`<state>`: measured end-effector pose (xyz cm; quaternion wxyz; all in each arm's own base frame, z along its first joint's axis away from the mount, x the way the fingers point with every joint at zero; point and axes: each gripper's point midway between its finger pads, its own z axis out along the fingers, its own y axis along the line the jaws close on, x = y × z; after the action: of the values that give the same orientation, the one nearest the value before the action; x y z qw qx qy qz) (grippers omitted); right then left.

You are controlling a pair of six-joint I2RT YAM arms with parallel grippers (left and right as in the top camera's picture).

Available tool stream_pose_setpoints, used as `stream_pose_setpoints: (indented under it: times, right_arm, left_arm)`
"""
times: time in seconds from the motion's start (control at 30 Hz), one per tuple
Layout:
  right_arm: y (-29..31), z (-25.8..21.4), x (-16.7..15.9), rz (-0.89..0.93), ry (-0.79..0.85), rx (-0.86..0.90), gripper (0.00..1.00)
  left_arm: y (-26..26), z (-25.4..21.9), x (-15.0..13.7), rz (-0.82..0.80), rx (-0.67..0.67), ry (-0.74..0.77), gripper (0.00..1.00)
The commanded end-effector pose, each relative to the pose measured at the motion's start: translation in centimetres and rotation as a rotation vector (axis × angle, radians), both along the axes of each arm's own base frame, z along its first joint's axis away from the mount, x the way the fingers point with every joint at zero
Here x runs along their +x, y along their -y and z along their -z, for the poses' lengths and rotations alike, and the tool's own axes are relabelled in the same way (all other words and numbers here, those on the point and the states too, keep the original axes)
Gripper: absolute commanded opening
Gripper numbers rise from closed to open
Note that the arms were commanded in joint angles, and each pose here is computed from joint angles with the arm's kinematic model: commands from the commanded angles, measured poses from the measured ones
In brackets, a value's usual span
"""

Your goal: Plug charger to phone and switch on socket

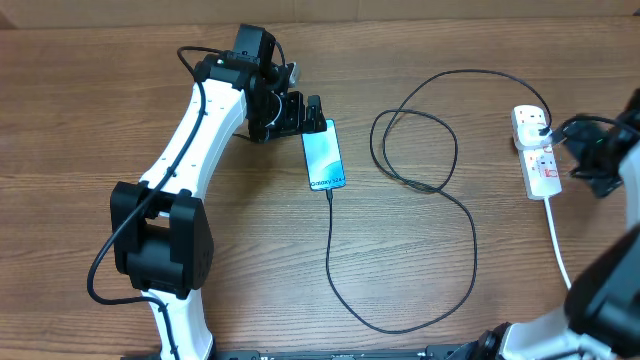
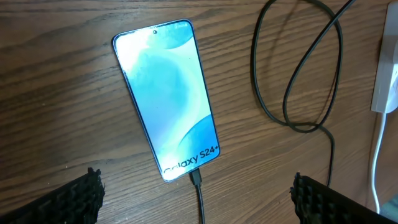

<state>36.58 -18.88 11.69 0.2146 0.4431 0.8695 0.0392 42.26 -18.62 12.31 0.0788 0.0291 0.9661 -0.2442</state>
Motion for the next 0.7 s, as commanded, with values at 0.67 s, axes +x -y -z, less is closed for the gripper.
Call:
stream_pose_setpoints:
  times: [0.67]
  right_arm:
    - [-27.1, -13.0, -5.9, -0.797, 0.182, 0.076, 1.00]
  left_arm:
    - [0.1, -1.6, 0.5, -0.009, -0.010, 0.039, 1.00]
